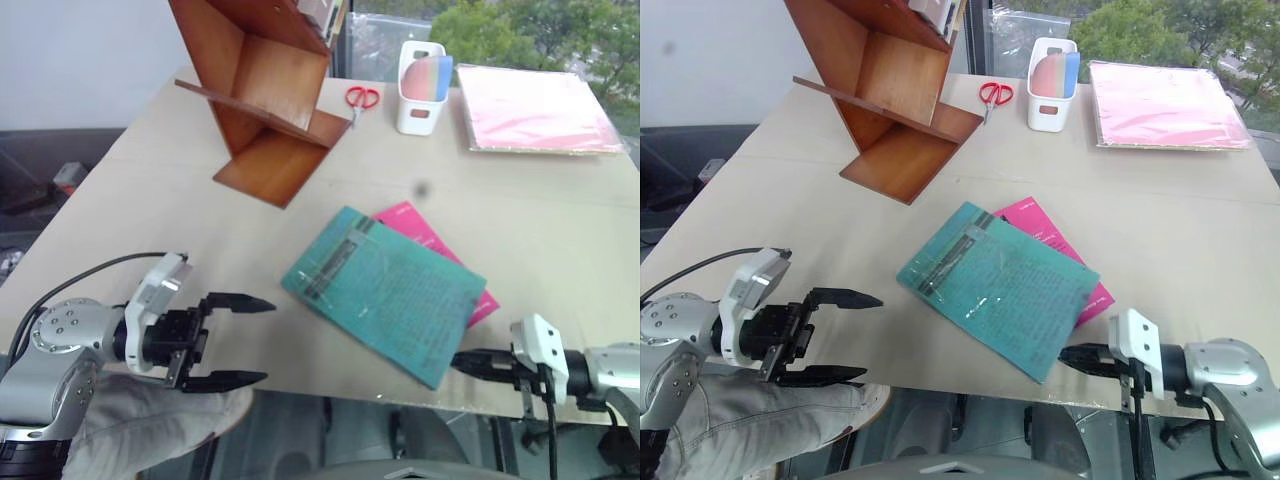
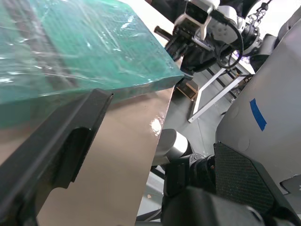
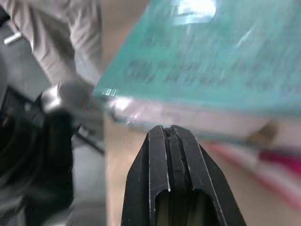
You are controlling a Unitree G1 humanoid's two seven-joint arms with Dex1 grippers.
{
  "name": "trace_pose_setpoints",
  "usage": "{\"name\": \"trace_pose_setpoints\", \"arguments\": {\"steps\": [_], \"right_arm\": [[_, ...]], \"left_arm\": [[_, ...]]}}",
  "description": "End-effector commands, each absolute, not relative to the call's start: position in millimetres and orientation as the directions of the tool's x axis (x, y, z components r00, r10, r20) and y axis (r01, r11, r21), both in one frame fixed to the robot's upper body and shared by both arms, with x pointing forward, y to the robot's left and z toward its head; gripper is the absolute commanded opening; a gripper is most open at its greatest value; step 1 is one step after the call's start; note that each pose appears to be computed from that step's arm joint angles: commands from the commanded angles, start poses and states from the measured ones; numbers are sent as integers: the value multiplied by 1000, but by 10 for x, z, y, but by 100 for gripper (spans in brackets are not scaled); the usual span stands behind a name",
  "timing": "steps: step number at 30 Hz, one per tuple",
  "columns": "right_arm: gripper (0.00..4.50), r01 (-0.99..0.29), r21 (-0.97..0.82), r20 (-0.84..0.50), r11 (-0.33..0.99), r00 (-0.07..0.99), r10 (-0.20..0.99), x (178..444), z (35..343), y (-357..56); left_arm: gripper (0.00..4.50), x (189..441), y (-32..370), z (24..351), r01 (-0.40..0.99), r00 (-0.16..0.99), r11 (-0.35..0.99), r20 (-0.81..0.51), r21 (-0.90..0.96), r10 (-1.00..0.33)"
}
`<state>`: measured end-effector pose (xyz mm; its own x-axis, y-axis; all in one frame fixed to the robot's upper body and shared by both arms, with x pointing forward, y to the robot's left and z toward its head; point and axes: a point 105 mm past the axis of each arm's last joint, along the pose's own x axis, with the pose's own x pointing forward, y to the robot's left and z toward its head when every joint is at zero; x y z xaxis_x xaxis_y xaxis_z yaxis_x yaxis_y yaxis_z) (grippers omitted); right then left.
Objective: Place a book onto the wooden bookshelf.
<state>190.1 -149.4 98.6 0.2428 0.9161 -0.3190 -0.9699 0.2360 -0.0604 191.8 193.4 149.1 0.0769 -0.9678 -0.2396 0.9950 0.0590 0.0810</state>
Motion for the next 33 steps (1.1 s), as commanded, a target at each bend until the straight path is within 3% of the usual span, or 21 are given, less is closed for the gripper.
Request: {"name": "trace_pose_setpoints", "arguments": {"steps": [1, 9, 13, 23, 29, 33], "right_arm": [[5, -969, -48, -272, 244, 248, 930, 1963, 1050, -1448], [5, -968, -61, -260, 244, 251, 932, 2127, 1076, -1384], [5, -972, -33, -312, 232, 231, 922, 2037, 1049, -1492], [5, -943, -81, -298, 323, 332, 895, 1978, 1278, -1801], [5, -930, -170, -209, 327, 358, 910, 2021, 1526, -1682], [5, -890, -256, -163, 377, 424, 891, 2154, 1675, -1563]], "left_arm": [[450, 1892, 1931, 1541, 993, 82, 58, -249, 105, -965], [450, 1892, 1930, 1516, 993, 93, 71, -255, 95, -963], [450, 1879, 1947, 1504, 994, 95, 75, -259, 85, -961], [450, 1845, 1941, 1454, 995, 96, 87, -264, 45, -960], [450, 1862, 1917, 1334, 958, 217, 243, -168, -154, -962], [450, 1955, 1925, 1240, 879, 380, 405, -145, -251, -914]]}}
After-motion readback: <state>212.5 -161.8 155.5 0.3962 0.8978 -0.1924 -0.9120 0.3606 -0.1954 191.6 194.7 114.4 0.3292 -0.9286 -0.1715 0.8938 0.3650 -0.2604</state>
